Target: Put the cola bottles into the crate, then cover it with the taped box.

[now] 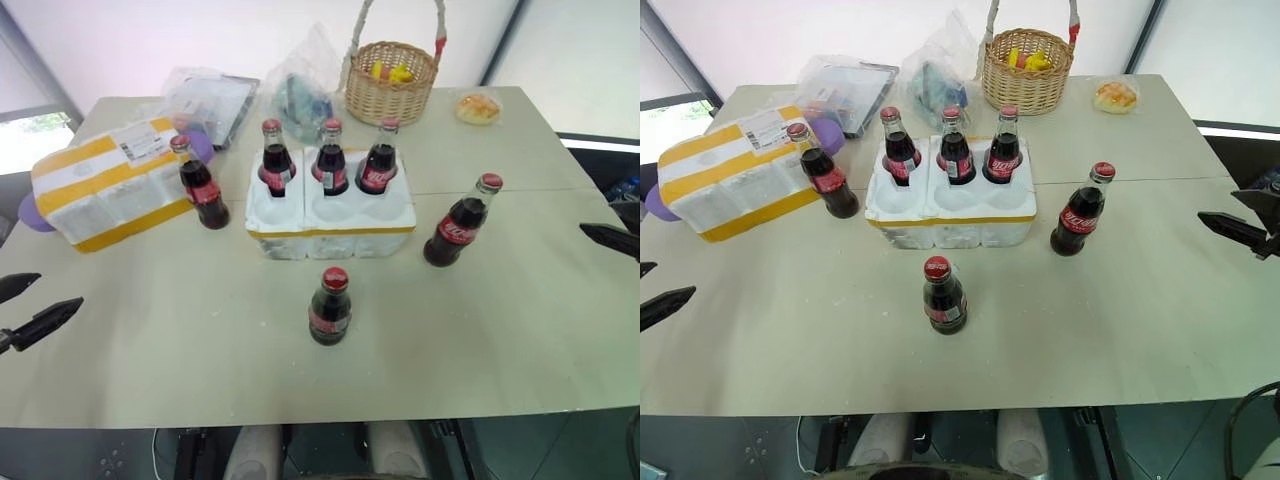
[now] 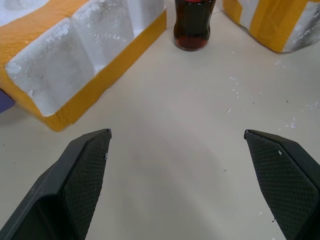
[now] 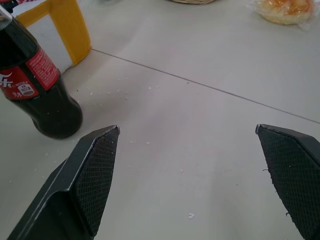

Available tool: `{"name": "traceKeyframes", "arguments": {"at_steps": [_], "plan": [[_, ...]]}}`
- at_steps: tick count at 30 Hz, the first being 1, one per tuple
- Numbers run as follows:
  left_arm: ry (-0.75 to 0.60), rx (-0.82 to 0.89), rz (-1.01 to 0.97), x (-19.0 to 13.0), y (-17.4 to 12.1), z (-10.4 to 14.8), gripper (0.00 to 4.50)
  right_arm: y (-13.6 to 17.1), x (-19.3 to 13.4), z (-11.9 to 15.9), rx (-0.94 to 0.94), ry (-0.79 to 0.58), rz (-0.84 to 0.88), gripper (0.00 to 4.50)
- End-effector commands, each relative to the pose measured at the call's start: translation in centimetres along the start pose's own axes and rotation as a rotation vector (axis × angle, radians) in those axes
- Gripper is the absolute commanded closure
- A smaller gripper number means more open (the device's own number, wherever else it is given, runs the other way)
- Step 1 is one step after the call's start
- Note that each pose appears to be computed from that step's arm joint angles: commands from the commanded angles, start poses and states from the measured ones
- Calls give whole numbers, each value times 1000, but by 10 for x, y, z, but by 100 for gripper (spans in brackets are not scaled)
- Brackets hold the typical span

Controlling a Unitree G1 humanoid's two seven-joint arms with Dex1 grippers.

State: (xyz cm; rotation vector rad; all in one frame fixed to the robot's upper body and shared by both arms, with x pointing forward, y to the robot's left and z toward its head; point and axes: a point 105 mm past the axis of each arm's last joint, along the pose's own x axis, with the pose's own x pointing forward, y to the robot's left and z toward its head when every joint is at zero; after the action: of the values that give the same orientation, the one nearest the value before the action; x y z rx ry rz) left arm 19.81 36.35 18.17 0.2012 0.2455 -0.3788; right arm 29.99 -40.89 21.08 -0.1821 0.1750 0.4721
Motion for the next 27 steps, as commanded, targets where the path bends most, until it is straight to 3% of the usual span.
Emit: {"name": "traceKeyframes", "arguments": {"at_steps": [1,11,27], "plan": [[-30,23,18,-5,-1,6,2,-3,-1,13,-32,-33,-10,0],[-37,-55,-11,-2,-5,4,2,-1,-5,11,18,-34,9,0],[-71,-30,-21,12,-5,14,2,-4,1,13,-21,-64,-27,0]]}}
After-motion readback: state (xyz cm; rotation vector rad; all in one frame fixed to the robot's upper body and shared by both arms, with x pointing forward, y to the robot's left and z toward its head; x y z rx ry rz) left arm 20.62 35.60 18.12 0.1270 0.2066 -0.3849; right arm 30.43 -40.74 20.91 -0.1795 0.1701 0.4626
